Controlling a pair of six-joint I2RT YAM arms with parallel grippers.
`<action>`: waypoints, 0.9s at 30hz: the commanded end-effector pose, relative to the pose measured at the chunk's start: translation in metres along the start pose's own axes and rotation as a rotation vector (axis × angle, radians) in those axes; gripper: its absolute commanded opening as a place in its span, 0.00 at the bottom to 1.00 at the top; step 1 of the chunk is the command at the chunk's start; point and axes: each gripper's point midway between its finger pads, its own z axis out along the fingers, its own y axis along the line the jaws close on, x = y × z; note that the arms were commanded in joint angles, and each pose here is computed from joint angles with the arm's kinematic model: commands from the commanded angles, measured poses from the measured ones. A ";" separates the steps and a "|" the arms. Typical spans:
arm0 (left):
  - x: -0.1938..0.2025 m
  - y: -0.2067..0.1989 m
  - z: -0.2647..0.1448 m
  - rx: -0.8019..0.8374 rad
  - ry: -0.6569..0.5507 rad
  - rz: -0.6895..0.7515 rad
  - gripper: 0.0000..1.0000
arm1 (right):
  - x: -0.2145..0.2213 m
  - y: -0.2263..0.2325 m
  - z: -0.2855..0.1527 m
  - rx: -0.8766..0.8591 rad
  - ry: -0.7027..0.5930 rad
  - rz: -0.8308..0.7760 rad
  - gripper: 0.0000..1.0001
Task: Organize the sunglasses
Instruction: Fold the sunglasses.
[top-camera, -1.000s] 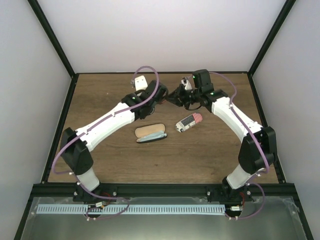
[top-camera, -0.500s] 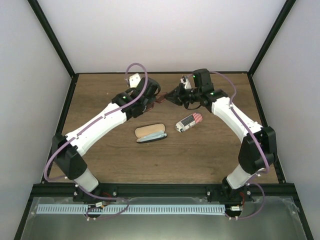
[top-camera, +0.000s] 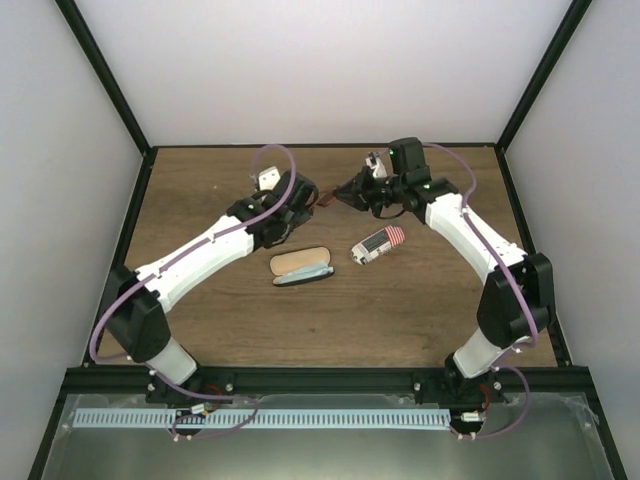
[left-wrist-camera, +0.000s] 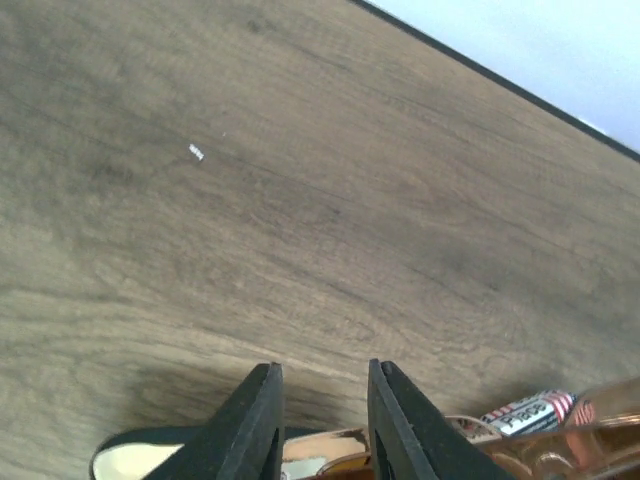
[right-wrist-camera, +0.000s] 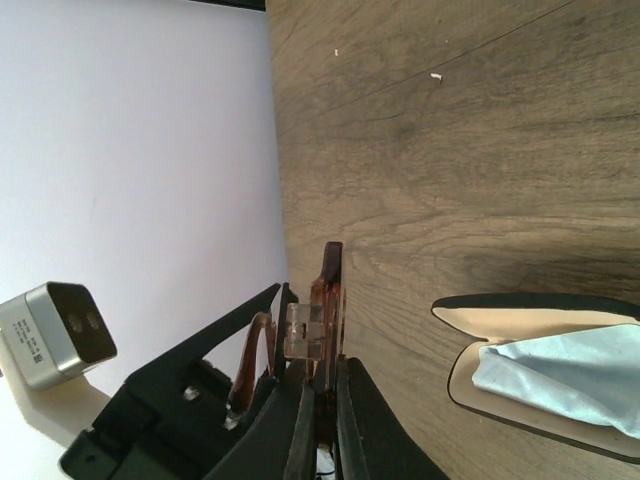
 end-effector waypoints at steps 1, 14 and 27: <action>-0.001 -0.016 -0.018 0.092 0.024 -0.029 0.40 | -0.003 0.050 -0.014 -0.127 -0.014 -0.114 0.01; -0.087 -0.005 -0.045 0.436 0.083 0.110 1.00 | 0.051 0.058 -0.029 -0.294 0.177 -0.518 0.01; -0.023 -0.052 -0.110 1.086 0.371 0.273 1.00 | 0.091 0.061 -0.053 -0.575 0.397 -0.700 0.01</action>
